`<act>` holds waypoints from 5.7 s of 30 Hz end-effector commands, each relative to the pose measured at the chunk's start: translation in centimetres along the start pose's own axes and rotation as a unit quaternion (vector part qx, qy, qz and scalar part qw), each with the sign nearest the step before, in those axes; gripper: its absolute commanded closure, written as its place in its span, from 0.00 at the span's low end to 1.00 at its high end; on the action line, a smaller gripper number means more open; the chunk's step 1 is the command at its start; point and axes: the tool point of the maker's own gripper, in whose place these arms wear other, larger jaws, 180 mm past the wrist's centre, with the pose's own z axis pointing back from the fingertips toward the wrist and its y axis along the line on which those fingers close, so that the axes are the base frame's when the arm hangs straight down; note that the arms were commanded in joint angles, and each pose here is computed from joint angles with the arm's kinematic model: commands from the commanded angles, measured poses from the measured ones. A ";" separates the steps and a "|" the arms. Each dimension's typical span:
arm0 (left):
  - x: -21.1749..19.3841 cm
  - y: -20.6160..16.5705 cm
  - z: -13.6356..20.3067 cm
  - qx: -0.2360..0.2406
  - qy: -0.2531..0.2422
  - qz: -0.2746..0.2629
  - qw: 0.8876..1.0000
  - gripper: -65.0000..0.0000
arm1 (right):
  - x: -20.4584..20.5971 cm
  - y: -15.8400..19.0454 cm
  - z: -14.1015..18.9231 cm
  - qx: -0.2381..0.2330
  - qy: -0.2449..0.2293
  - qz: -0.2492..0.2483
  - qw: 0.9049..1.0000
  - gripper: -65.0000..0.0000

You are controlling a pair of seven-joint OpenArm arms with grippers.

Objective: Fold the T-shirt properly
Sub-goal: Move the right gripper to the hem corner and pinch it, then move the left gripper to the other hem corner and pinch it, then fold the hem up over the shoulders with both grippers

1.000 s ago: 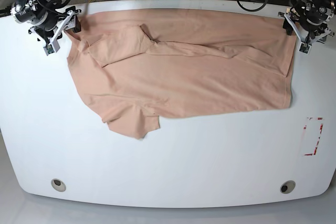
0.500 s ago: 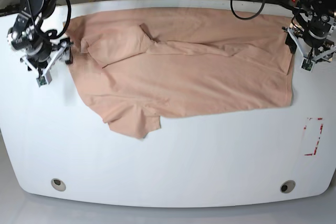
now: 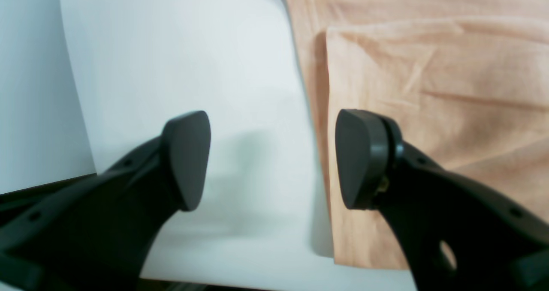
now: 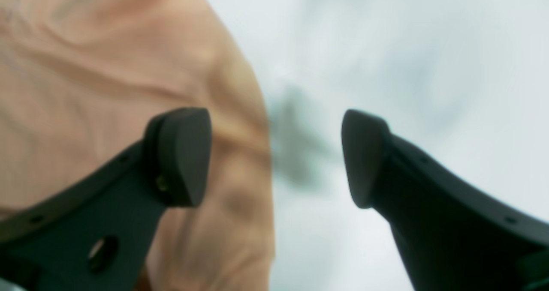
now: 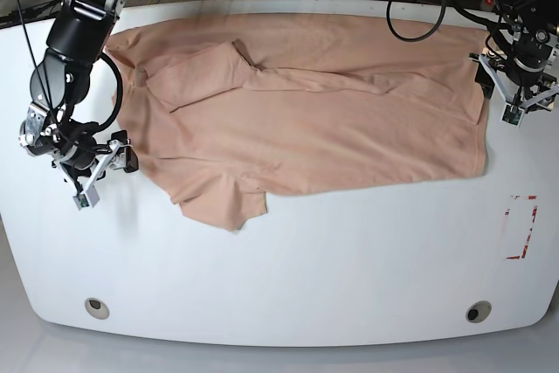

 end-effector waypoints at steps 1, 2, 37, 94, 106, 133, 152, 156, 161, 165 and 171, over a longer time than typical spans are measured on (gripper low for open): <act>0.7 0.8 0.4 0.011 -0.012 -0.004 1.000 0.35 | 2.0 -1.1 -0.8 0.007 -0.021 -0.010 1.000 0.30; 0.7 0.8 0.4 0.011 -0.012 -0.004 1.000 0.35 | 2.1 -1.1 -1.1 0.011 -0.021 -0.013 1.000 0.30; 1.9 2.1 -1.4 0.020 -0.004 0.017 1.000 0.34 | 6.0 10.3 -8.3 0.138 -0.067 0.021 0.988 0.88; 12.8 2.2 -11.9 -0.105 -0.078 0.187 0.974 1.00 | 8.9 9.2 -5.2 0.109 -0.084 0.083 0.987 1.00; 11.9 4.1 -8.6 -0.045 -0.099 0.145 0.983 1.00 | 8.6 8.6 1.6 0.032 -0.086 0.185 0.978 1.00; 0.5 1.5 -2.8 -0.006 0.033 0.044 0.998 1.00 | -8.0 9.3 7.8 -0.021 0.047 0.130 0.990 0.97; 3.8 -0.8 1.2 -0.014 -0.022 -0.060 0.998 0.36 | -7.9 8.7 10.7 0.010 -0.014 0.058 0.998 0.31; 4.2 -1.1 1.2 -0.033 -0.018 -0.047 0.998 0.36 | -5.3 10.0 10.9 0.052 -0.066 0.049 0.995 0.31; 4.9 -2.5 -0.2 -0.052 0.002 -0.049 0.997 0.36 | -4.2 11.5 8.8 0.077 -0.061 0.063 0.993 0.33; 3.5 -4.1 -1.4 -0.069 0.037 -0.065 0.995 0.36 | -5.1 13.0 5.9 0.099 -0.026 0.063 0.993 0.53; 0.1 -4.4 -3.0 -0.091 0.088 -0.061 0.990 0.36 | -8.1 10.5 2.6 0.052 0.050 0.049 0.996 0.61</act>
